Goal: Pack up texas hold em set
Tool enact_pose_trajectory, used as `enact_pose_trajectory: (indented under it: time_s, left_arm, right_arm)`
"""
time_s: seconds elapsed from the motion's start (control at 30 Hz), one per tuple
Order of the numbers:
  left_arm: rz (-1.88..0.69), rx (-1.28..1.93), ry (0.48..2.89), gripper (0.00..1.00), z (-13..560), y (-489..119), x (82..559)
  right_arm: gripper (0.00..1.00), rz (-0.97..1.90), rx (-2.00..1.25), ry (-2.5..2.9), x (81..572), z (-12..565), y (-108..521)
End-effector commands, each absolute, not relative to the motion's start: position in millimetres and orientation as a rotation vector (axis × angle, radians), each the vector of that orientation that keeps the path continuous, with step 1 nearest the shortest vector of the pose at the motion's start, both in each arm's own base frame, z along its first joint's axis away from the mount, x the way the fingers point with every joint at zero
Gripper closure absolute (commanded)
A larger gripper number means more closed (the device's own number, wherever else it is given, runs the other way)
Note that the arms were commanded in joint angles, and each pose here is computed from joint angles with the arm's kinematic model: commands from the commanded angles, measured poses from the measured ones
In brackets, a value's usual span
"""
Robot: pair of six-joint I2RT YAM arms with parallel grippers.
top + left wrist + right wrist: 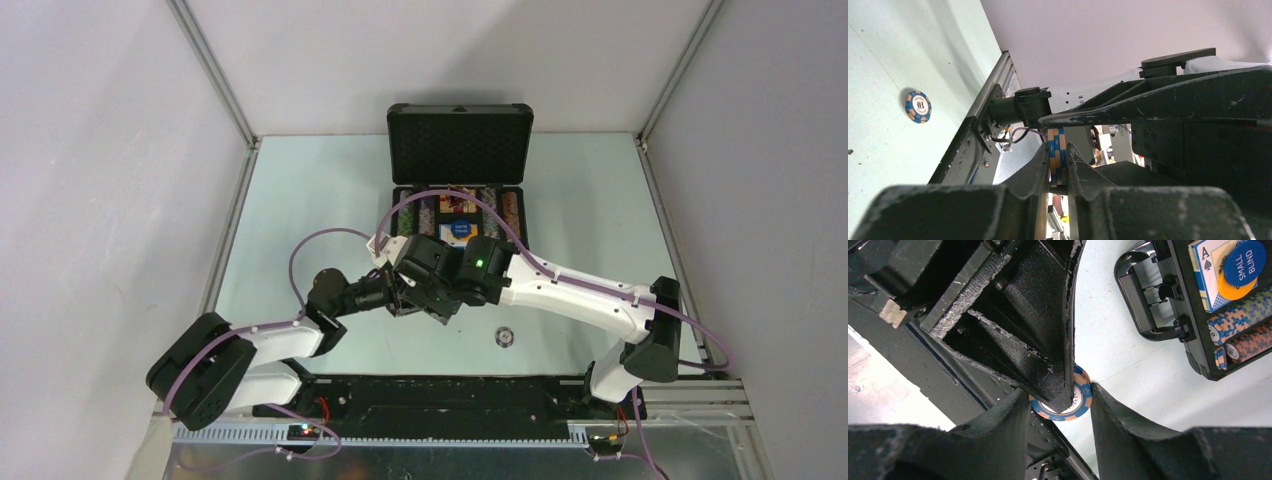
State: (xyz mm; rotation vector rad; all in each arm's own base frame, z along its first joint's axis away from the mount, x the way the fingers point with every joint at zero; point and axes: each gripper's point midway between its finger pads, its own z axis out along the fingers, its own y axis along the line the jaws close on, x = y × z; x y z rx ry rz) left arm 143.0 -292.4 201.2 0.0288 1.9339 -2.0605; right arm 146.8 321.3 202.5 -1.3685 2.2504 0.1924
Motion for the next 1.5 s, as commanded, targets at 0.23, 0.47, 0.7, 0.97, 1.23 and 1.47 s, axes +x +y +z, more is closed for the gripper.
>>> enact_pose_trajectory:
  time_s: [0.23, 0.47, 0.7, 0.97, 1.23, 1.47]
  left_arm:
    - [-2.091, 0.162, 1.867, 1.0, 216.0, -296.6, 132.8]
    - [-2.08, 0.151, 1.859, 1.0, 216.9, -298.6, 137.8]
    - [-2.064, 0.127, 1.778, 1.0, 232.7, -295.0, 143.1]
    - [-2.061, 0.078, 1.657, 1.0, 260.2, -286.3, 148.0]
    - [-2.055, -0.014, 1.559, 1.0, 277.2, -273.7, 151.0]
    - [-2.065, -0.043, 1.519, 1.0, 284.3, -267.0, 148.8]
  right_arm:
    - [0.34, 0.388, -1.209, 2.17, 146.8, 243.4, 345.6]
    - [0.23, 0.568, -0.983, 2.108, 149.4, 275.9, 339.1]
    - [0.36, 0.855, -0.362, 2.056, 172.5, 304.3, 287.1]
    - [0.46, 1.284, -0.074, 1.965, 151.2, 297.2, 277.1]
    - [0.44, 1.531, -0.066, 1.858, 139.1, 291.4, 304.8]
    - [0.45, 1.587, -0.119, 1.8, 133.9, 301.6, 319.5]
